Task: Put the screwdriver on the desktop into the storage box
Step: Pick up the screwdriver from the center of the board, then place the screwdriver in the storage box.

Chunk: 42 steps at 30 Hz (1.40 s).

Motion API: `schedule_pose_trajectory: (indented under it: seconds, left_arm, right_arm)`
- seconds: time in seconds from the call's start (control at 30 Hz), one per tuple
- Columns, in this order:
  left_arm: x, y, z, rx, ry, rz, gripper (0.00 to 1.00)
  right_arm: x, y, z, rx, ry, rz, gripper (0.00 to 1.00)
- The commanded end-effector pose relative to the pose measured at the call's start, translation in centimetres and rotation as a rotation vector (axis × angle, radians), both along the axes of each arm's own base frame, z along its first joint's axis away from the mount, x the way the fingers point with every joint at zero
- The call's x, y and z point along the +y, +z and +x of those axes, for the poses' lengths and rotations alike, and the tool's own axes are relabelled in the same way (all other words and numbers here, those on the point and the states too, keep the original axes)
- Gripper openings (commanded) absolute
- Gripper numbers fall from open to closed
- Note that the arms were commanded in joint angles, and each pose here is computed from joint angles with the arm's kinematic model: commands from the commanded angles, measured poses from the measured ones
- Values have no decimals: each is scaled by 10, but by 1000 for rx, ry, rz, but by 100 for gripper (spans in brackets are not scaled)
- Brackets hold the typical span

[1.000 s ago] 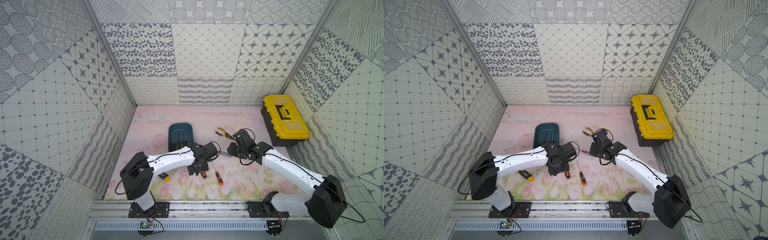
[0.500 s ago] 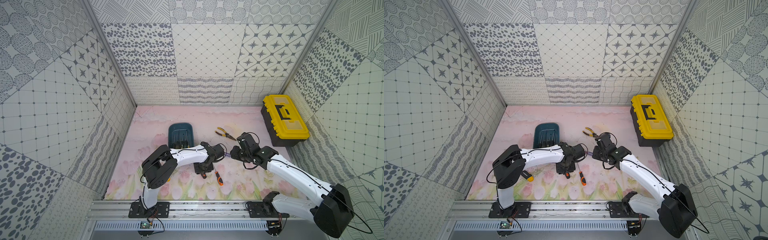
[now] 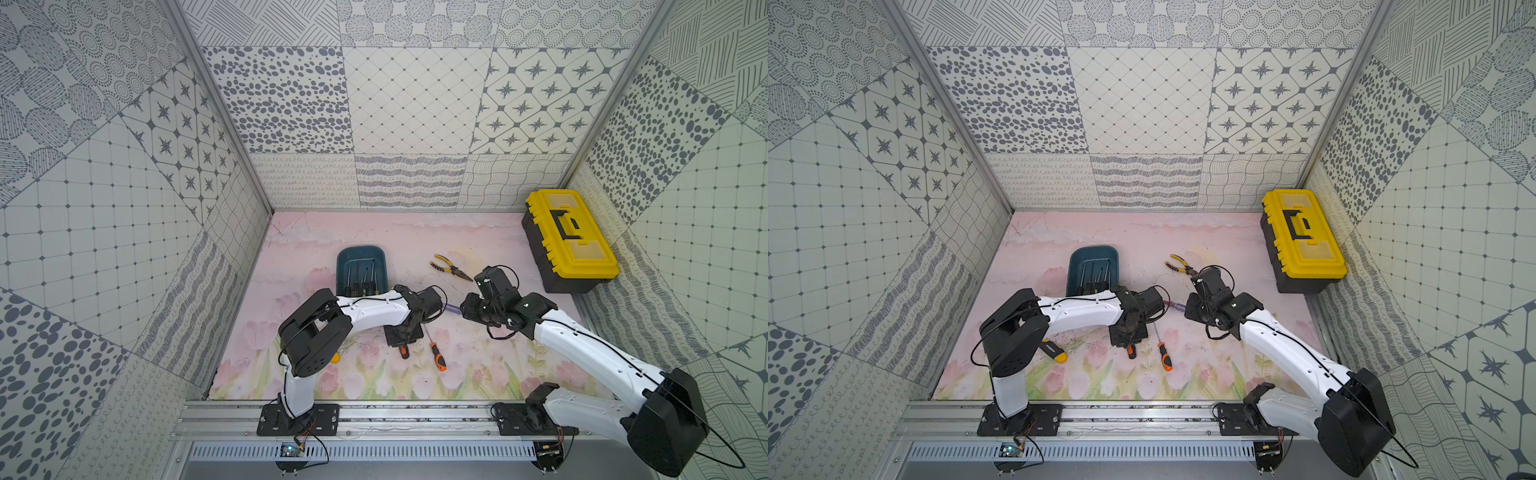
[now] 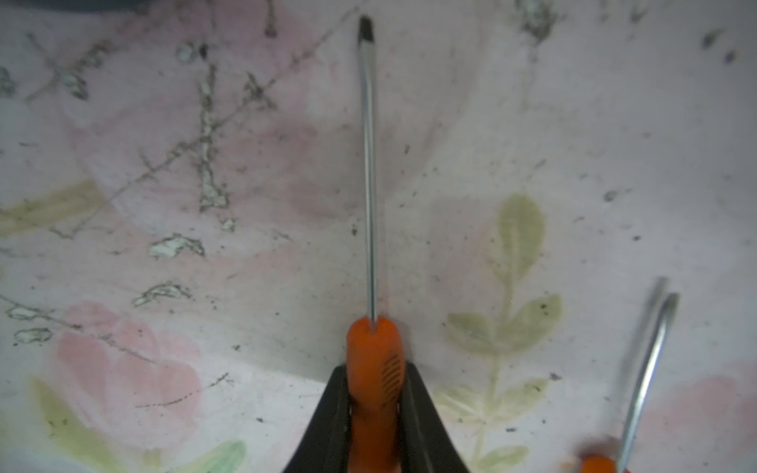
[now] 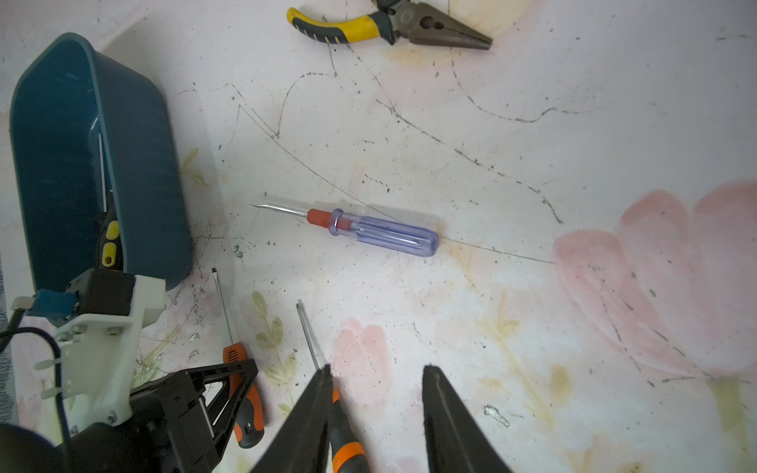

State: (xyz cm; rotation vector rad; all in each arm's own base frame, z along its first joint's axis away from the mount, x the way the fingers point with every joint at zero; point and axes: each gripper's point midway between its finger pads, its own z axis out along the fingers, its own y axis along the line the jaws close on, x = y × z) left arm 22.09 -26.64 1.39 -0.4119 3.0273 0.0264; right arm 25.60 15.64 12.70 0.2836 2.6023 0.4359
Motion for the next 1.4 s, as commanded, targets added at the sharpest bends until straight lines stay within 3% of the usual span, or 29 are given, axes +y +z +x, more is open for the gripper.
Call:
schedule_pose_trajectory:
  seconds: [0.0,0.27,0.5,0.63,0.83,1.03,1.37]
  left_arm:
    - [-1,-10,-4,11,3,-28,11]
    - [-20,12,-13,-28,-96,-44,1]
    - [-32,49,-12,-96,-188,-62,0]
    - [-8,90,7,-205,-233,-15,0]
    - [43,124,44,-244,-232,-22,0]
    - [74,124,83,-228,-257,-45,0]
    - [95,92,135,-176,-257,-71,0]
  right_arm:
    - [3,2,3,-5,1,13,40]
    - [4,-3,3,13,-1,10,39]
    - [-1,-2,3,2,-27,6,39]
    - [0,1,7,-8,-27,4,39]
    - [10,3,21,-11,-26,9,39]
    - [21,0,37,0,-26,1,38]
    - [25,-15,43,48,-51,-11,37]
